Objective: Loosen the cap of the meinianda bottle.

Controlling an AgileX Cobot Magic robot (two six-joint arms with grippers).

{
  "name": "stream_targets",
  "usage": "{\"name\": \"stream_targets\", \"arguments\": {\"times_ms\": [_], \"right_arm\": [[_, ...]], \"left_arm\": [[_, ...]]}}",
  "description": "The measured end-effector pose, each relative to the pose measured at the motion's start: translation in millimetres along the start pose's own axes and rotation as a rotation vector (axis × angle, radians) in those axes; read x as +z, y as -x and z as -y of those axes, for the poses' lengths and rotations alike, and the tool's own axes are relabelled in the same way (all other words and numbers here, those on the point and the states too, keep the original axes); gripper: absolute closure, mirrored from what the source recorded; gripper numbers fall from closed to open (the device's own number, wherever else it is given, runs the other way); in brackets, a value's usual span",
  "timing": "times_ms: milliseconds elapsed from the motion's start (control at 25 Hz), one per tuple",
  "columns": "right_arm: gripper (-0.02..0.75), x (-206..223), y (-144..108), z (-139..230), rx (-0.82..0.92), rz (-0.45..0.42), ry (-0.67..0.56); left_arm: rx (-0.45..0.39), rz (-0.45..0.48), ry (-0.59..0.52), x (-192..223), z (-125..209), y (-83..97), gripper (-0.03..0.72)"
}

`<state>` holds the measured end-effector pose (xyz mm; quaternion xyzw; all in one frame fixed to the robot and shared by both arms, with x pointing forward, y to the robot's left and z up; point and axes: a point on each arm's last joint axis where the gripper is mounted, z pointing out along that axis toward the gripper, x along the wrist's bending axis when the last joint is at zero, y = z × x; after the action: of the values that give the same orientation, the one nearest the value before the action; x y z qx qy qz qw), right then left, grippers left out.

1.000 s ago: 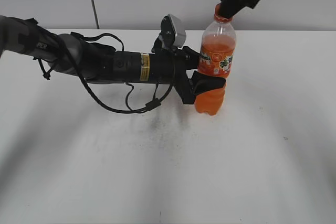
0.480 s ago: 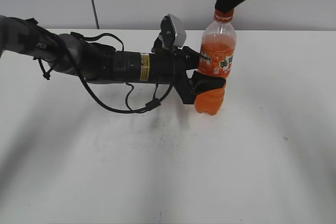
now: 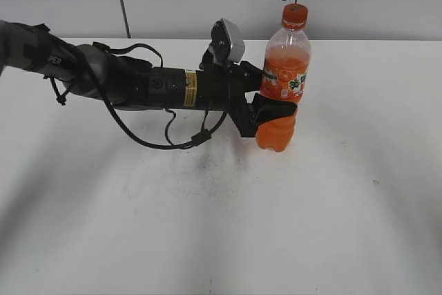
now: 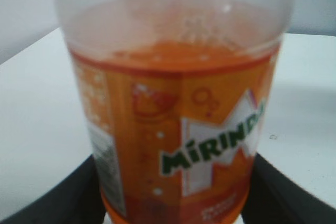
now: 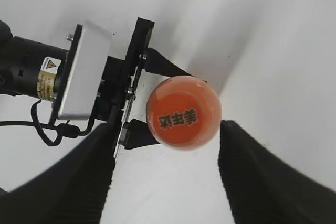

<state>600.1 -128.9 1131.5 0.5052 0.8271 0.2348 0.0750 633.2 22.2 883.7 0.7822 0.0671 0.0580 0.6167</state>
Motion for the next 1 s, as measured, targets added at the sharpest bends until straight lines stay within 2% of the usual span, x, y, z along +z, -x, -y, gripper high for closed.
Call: {"name": "stream_targets", "arguments": {"times_ms": [240,360,520,600,680,920,1000], "right_arm": [[0.277,26.4,5.5,-0.8,0.02,0.016,-0.053],[0.33,33.8,6.7,-0.6,0.024,0.017,-0.069],[0.473,34.1,6.8,-0.8,0.023,0.017,-0.068],[0.473,34.1,6.8,-0.7,-0.012,0.016,-0.069],[0.473,34.1,6.6,-0.7,-0.111,0.011,-0.07],[0.473,33.7,8.1,-0.3,-0.747,0.003,-0.081],[0.473,33.2,8.5,-0.2,-0.878,0.003,-0.084]], "left_arm": [[0.0,0.0,0.0,0.0,0.0,0.0,0.259],[0.0,0.0,0.0,0.0,0.0,0.0,0.259],[0.0,-0.001,-0.001,0.0,0.0,-0.1,0.259],[0.0,-0.001,-0.001,0.0,0.0,-0.1,0.259],[0.0,-0.001,-0.001,0.0,0.0,-0.1,0.259],[0.001,0.001,-0.001,0.0,0.0,0.1,0.26],[0.001,0.001,-0.001,0.0,0.0,0.1,0.26]]}}
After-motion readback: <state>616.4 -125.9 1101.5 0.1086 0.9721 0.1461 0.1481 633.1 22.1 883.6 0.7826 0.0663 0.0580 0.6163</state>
